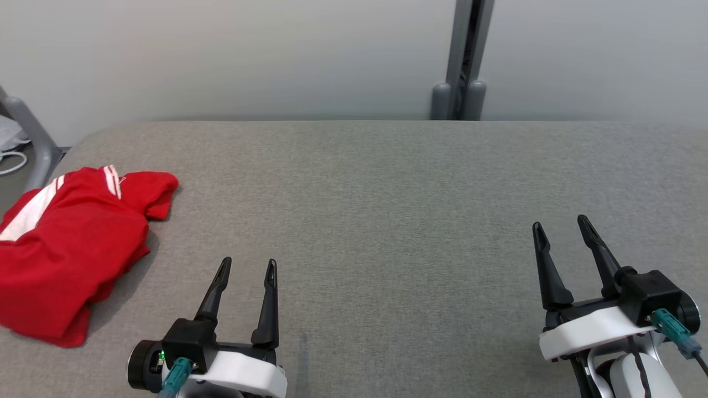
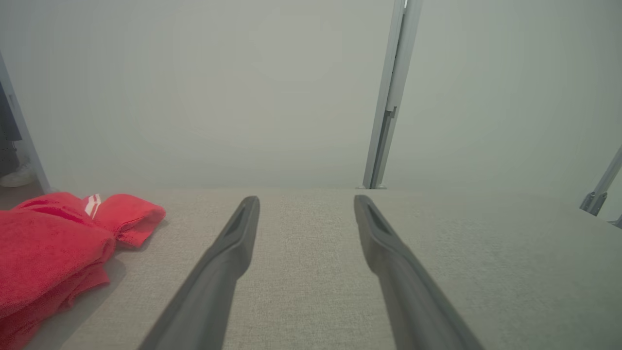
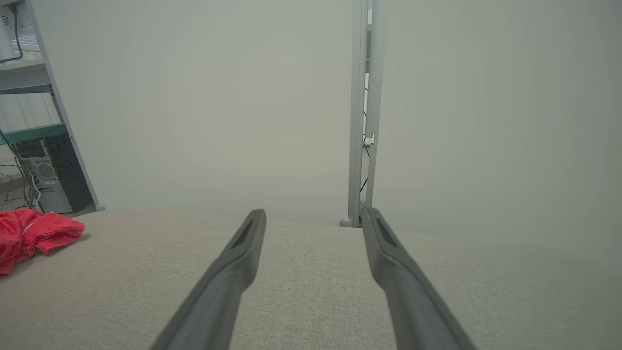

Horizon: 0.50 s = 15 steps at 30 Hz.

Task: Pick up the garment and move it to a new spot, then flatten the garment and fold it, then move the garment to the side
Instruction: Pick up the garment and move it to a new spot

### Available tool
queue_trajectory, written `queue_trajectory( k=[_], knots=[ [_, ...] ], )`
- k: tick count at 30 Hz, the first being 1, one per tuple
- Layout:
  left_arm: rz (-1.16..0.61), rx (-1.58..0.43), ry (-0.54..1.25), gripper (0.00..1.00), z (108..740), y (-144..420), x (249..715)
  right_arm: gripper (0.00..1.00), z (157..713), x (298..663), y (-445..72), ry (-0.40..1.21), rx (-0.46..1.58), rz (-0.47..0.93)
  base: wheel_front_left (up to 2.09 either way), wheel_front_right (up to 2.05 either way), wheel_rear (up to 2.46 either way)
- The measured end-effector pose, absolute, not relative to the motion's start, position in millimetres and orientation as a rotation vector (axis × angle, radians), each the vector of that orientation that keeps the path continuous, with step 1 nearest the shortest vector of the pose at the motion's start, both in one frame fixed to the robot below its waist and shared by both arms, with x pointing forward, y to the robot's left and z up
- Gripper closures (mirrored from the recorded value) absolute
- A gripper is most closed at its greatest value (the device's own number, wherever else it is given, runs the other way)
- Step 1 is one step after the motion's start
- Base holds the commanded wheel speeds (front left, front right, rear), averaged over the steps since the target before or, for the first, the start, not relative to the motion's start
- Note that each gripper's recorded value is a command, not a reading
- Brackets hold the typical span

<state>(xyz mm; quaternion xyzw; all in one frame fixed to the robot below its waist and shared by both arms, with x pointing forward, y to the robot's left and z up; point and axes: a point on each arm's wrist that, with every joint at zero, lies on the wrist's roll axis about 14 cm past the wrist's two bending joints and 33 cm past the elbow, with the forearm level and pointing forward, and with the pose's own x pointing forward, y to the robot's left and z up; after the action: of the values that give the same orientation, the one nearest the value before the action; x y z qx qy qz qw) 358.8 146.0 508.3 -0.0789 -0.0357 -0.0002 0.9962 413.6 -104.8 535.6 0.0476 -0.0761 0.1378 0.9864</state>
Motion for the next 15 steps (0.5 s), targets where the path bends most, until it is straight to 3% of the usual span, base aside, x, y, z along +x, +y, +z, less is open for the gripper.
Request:
queue_trajectory(
  k=[15],
  knots=[
    [0.344, -0.122, -0.098, 0.0, 509, 249, 297, 0.0, 536, 408, 17, -0.138, 0.129, 0.616, 0.0, 0.0, 0.0]
  ],
)
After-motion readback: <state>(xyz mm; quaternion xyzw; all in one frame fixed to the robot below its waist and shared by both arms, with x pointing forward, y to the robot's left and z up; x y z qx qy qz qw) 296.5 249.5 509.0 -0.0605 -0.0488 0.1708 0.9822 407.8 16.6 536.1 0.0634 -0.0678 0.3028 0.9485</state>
